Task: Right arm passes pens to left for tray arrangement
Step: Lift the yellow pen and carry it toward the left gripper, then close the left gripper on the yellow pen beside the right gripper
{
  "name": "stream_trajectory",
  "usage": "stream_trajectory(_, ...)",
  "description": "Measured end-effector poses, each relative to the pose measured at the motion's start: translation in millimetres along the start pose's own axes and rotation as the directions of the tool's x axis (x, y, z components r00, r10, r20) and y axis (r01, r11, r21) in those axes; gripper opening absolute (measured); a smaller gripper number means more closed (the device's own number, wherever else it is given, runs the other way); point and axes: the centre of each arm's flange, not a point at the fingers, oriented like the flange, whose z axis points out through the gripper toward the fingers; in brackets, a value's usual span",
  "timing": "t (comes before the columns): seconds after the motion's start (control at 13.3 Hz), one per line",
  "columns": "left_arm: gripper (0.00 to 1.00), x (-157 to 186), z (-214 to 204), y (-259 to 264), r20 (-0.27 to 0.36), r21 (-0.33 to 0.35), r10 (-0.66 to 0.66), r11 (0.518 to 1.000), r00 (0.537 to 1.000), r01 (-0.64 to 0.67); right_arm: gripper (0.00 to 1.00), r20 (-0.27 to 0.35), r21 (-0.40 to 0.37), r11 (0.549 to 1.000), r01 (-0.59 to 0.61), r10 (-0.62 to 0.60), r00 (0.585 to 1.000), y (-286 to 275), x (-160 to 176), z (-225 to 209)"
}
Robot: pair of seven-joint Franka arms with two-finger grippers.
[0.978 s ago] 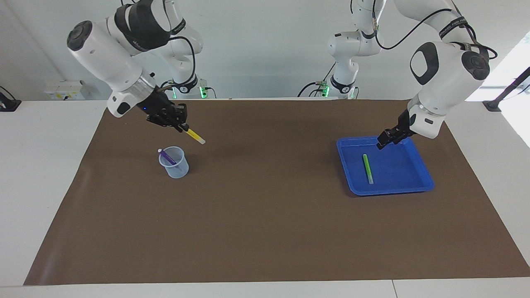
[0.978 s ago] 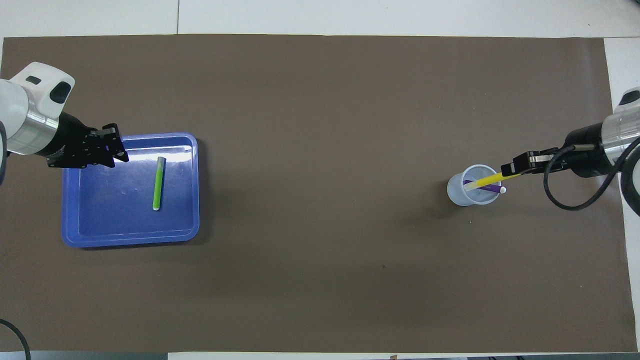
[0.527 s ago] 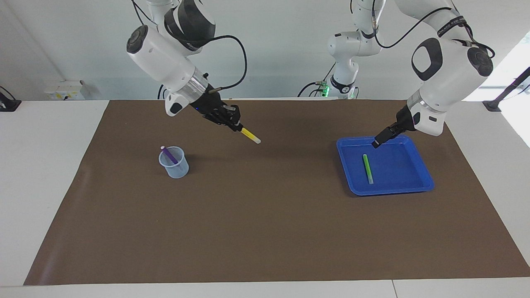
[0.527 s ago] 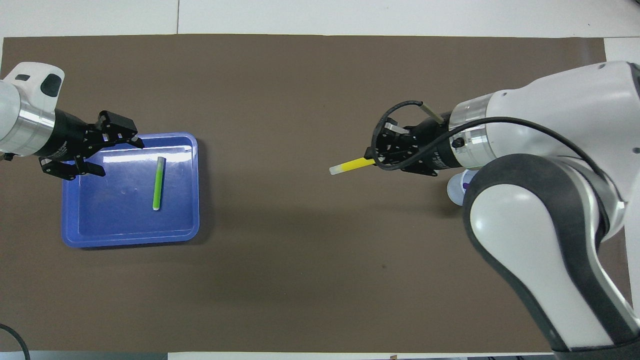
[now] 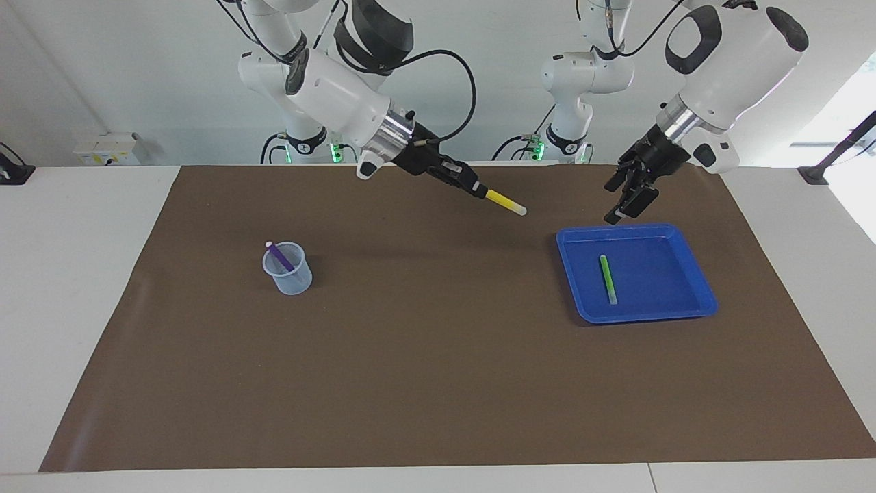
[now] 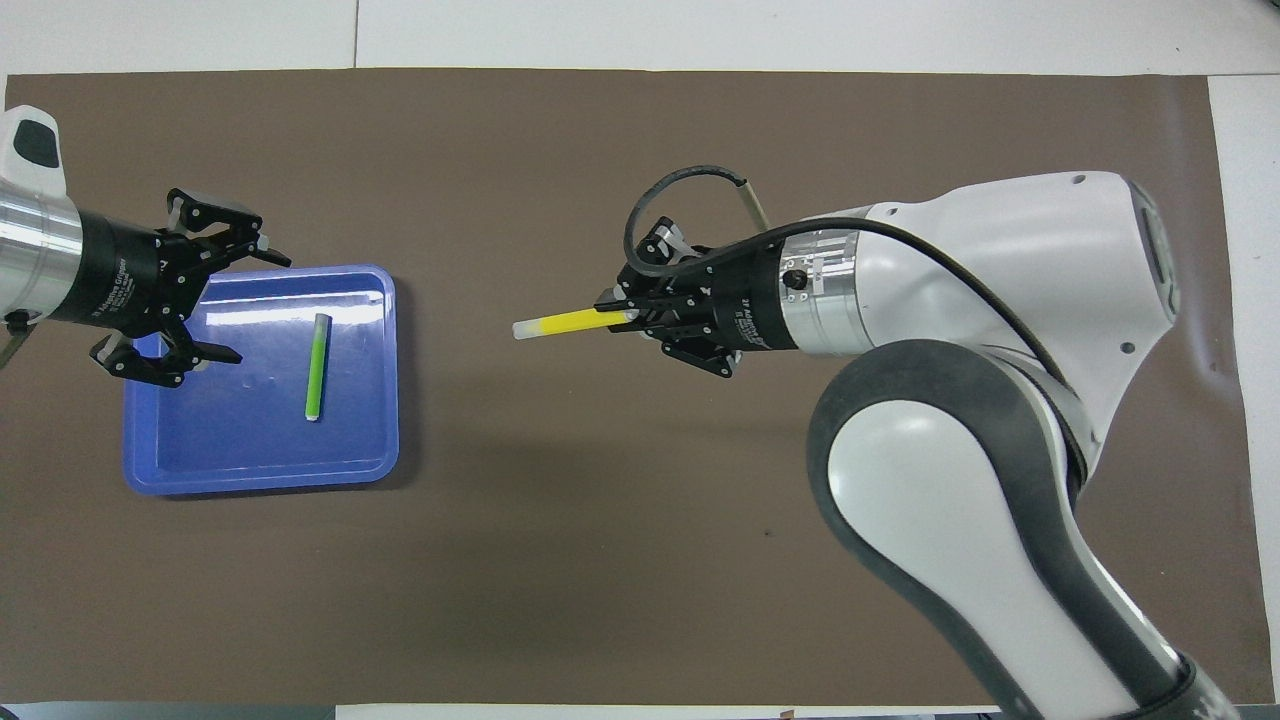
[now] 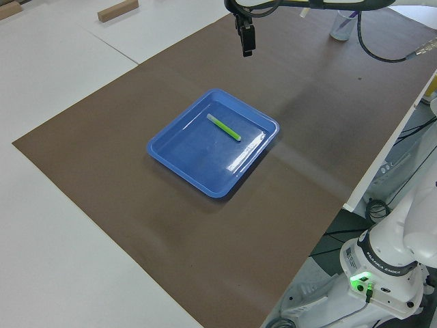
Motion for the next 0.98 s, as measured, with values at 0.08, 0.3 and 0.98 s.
stream_trajectory(0.08,1.00,-8.8,-5.6,0.7,0.017,-0.027,-0.091,0.995,0.996,0.091,0.18,0.010,0.007,1.000,-0.025,0.025,1.000,-2.8,-7.6,7.5)
stream_trajectory(0.3,1.00,-41.4,-0.7,2.7,0.069,-0.038,-0.235,0.971,0.970,0.237,0.18,0.036,0.006,0.998,-0.063,0.063,0.997,-5.8,-23.2,20.3)
stream_trajectory(0.98,0.99,-64.1,36.9,-21.4,0.170,-0.031,-0.337,0.938,0.926,0.347,0.18,0.050,-0.008,0.998,-0.061,0.061,0.997,-3.8,-32.4,29.3)
